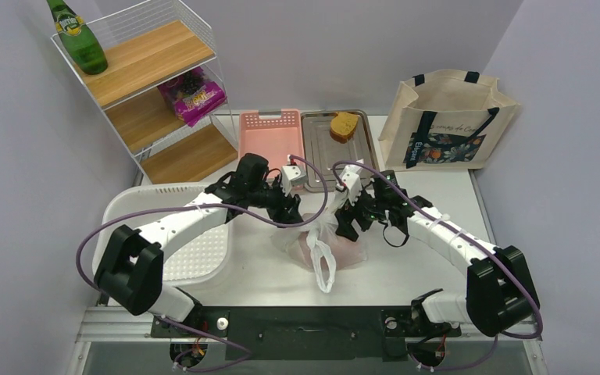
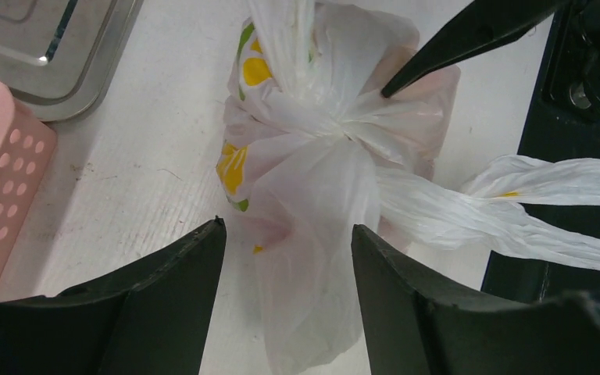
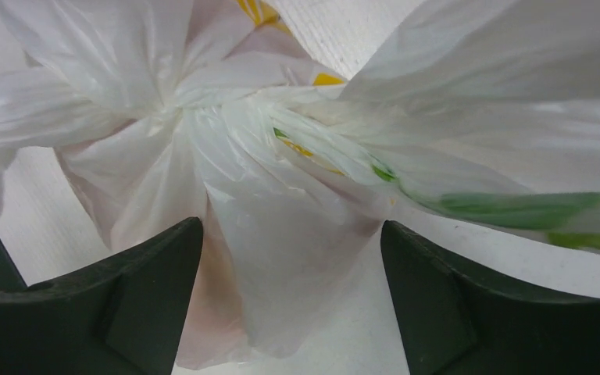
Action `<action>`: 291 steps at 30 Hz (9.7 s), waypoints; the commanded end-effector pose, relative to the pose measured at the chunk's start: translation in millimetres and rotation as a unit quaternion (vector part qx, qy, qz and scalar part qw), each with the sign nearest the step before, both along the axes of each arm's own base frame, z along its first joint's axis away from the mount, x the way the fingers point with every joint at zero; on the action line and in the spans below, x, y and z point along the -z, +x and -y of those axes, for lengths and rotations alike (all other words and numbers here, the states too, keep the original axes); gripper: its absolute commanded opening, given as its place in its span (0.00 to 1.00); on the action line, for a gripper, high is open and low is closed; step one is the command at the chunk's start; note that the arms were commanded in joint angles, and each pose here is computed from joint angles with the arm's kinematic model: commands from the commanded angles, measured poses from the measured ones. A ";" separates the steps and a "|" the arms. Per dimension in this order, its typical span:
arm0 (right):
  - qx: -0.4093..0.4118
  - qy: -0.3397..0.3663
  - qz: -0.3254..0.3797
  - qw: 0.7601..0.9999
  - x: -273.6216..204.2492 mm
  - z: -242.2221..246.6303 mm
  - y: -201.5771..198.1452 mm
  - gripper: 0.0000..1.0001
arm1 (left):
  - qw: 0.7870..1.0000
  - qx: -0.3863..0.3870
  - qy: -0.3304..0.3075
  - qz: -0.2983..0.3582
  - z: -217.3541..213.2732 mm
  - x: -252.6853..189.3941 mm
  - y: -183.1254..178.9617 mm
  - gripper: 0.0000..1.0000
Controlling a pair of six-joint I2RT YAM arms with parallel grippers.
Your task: Untie the knot of the grocery bags and take out the mixed food
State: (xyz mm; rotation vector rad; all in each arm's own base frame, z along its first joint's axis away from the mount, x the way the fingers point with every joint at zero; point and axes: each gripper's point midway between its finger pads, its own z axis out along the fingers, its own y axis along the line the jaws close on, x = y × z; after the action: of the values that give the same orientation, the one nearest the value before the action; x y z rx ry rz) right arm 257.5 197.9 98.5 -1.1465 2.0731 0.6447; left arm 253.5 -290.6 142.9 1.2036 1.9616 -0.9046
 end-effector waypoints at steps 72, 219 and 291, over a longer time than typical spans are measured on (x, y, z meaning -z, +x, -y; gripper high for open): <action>0.127 -0.104 0.058 0.985 -1.3 133.8 49.9 0.00 | 0.997 -0.058 0.042 -0.026 -28.1 58.5 -13.5 0.00; 0.033 -0.053 0.025 0.998 -11.8 -2.2 36.3 0.67 | 0.982 -0.002 -0.025 0.187 24.8 9.2 11.6 0.42; 0.051 -0.064 0.041 0.996 -63.1 79.2 36.7 0.10 | 0.962 0.054 0.033 0.267 -43.2 -16.1 -32.2 0.09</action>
State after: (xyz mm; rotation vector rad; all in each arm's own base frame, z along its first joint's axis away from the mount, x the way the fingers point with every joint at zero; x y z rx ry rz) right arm 292.8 100.5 127.0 -1.0584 2.2342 0.3997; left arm 223.6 -236.2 134.6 1.4398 1.5650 -0.4442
